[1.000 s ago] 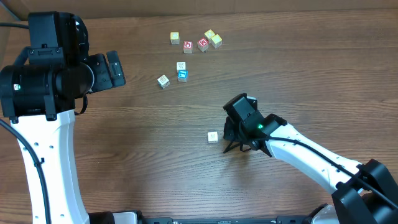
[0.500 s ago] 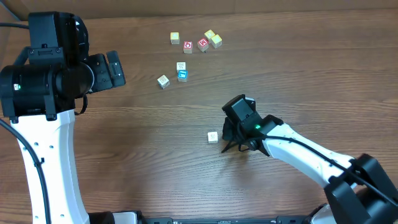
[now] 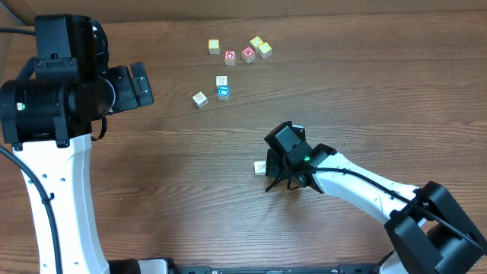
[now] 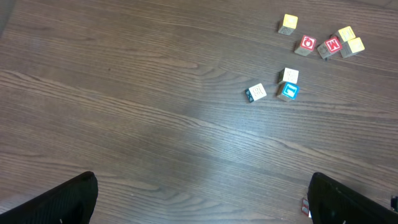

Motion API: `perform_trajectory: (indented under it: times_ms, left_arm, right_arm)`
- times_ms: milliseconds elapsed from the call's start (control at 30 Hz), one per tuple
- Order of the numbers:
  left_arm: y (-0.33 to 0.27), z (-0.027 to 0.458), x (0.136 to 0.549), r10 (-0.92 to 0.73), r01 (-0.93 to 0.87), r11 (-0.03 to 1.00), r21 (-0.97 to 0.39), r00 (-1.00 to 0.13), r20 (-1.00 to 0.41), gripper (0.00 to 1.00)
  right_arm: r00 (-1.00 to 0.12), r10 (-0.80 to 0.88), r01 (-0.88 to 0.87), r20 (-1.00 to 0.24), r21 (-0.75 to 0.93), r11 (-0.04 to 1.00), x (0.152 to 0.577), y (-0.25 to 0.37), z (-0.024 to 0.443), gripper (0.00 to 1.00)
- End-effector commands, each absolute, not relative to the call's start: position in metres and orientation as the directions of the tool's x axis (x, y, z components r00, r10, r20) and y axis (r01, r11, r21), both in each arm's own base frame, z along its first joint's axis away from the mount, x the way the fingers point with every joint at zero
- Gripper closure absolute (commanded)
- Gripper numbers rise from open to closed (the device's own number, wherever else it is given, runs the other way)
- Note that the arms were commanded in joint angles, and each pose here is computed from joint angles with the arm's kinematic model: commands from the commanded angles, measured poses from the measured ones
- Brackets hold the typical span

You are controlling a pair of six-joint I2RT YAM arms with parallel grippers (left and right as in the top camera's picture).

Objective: Flip 4 blocks

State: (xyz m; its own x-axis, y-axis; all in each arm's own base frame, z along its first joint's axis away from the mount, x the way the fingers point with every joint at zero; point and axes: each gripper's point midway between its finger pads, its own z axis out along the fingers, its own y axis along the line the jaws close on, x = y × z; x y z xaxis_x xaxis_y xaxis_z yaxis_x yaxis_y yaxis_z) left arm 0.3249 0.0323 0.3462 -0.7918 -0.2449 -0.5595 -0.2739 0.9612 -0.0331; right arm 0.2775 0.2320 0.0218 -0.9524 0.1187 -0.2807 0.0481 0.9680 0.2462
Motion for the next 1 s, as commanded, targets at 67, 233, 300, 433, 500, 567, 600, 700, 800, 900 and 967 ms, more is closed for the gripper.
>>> perform_trajectory:
  times_ms: [67, 233, 300, 433, 500, 567, 600, 700, 800, 900, 967]
  left_arm:
    - [0.033, 0.349, 0.326, -0.261, -0.292, 0.956, -0.037, -0.781, -0.568, 0.00]
    - [0.033, 0.349, 0.326, -0.261, -0.292, 0.956, -0.037, -0.781, -0.568, 0.00]
    - [0.033, 0.349, 0.326, -0.261, -0.292, 0.956, -0.037, -0.781, -0.568, 0.00]
    - [0.033, 0.349, 0.326, -0.261, -0.292, 0.956, -0.037, -0.781, -0.568, 0.00]
    - [0.033, 0.349, 0.326, -0.261, -0.292, 0.956, -0.037, -0.781, -0.568, 0.00]
    - [0.033, 0.349, 0.326, -0.261, -0.292, 0.956, -0.037, -0.781, -0.568, 0.00]
    - [0.033, 0.349, 0.326, -0.261, -0.292, 0.956, -0.037, -0.781, -0.568, 0.00]
    - [0.033, 0.349, 0.326, -0.261, -0.292, 0.956, -0.037, -0.781, -0.568, 0.00]
    - [0.033, 0.349, 0.326, -0.261, -0.292, 0.956, -0.037, -0.781, -0.568, 0.00]
    - [0.033, 0.349, 0.326, -0.261, -0.292, 0.956, -0.037, -0.781, -0.568, 0.00]
    - [0.033, 0.349, 0.326, -0.261, -0.292, 0.956, -0.037, -0.781, -0.568, 0.00]
  right_arm:
    - [-0.940, 0.089, -0.004, -0.330, 0.271, 0.963, 0.290, 0.244, 0.047, 0.41]
    - [-0.934, 0.095, -0.008, -0.345, 0.284, 0.959, 0.292, 0.245, 0.070, 0.41]
    - [-0.938, 0.092, -0.005, -0.335, 0.276, 0.961, 0.288, 0.242, 0.071, 0.41]
    - [-0.954, 0.126, 0.059, -0.272, 0.241, 0.969, 0.275, 0.231, 0.063, 0.53]
    - [-0.959, 0.150, 0.096, -0.240, 0.222, 0.970, 0.268, 0.225, 0.060, 0.56]
    - [-0.962, 0.172, 0.129, -0.211, 0.203, 0.971, 0.262, 0.219, 0.057, 0.67]
    - [-0.962, 0.185, 0.146, -0.200, 0.196, 0.970, 0.259, 0.217, 0.055, 0.75]
    - [-0.960, 0.211, 0.176, -0.183, 0.190, 0.966, 0.253, 0.214, 0.045, 0.93]
    - [-0.958, 0.225, 0.190, -0.180, 0.194, 0.963, 0.250, 0.212, 0.036, 0.96]
    - [-0.961, 0.234, 0.199, -0.148, 0.217, 0.956, 0.244, 0.216, 0.032, 0.96]
    - [-0.964, 0.231, 0.197, -0.131, 0.227, 0.954, 0.242, 0.218, 0.030, 0.96]
